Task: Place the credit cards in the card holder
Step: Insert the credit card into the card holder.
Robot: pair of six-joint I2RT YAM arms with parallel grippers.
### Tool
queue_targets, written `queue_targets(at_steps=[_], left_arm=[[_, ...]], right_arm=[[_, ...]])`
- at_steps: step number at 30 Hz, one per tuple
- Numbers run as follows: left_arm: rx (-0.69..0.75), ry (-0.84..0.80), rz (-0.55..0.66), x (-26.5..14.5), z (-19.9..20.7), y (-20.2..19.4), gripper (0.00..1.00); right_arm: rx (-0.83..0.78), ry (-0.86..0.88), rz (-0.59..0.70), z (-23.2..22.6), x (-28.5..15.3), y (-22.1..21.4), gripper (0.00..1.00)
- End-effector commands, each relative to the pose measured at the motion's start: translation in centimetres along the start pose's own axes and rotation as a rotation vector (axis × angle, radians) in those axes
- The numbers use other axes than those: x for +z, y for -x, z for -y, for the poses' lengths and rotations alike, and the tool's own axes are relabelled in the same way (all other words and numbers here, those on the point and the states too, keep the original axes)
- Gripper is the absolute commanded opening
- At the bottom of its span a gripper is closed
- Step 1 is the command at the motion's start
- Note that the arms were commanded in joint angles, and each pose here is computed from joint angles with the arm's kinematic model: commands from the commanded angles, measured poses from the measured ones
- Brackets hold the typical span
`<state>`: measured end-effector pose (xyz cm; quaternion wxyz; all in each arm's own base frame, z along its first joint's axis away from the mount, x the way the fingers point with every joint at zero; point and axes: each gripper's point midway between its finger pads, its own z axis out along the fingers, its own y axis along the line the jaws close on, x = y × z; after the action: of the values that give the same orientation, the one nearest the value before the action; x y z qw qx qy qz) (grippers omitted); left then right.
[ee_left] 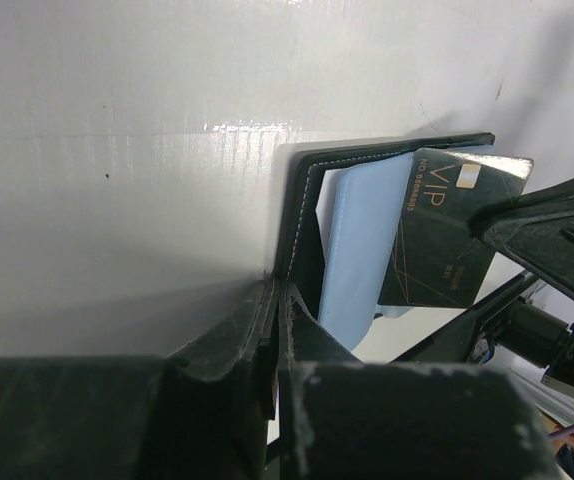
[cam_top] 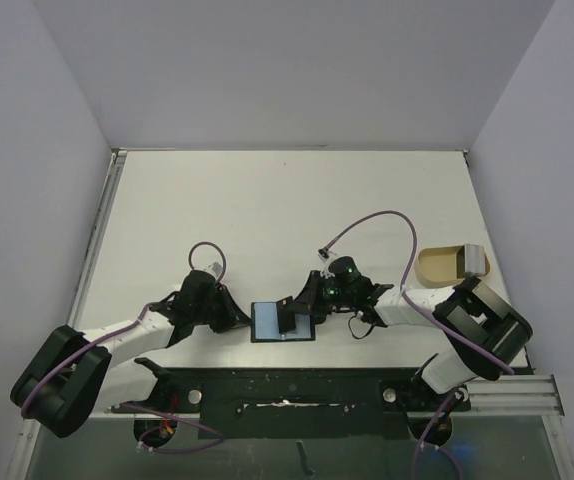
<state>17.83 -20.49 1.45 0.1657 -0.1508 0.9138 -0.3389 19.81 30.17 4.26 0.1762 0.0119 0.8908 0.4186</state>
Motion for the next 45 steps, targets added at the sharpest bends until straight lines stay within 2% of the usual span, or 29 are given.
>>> queue_targets(at_steps=[1,12,24,34,45], left_arm=[[0.018,-0.042,0.021,0.0,1.0,0.3,0.00],[0.013,-0.028,0.022,0.0,0.9,0.3,0.00],[0.006,-0.011,0.021,0.1,0.5,0.2,0.00],[0.005,-0.010,0.022,0.1,0.5,0.2,0.00],[-0.009,-0.018,0.021,0.0,0.6,-0.1,0.00]], right_arm=[[0.000,0.069,-0.003,-1.4,0.2,0.0,0.03],[0.022,-0.025,-0.009,0.7,0.2,-0.6,0.04],[0.017,-0.101,-0.007,2.3,-0.3,-0.9,0.16],[0.002,-0.115,-0.026,2.3,-0.1,-1.5,0.09],[0.014,-0.097,-0.040,1.7,0.7,-2.1,0.09]])
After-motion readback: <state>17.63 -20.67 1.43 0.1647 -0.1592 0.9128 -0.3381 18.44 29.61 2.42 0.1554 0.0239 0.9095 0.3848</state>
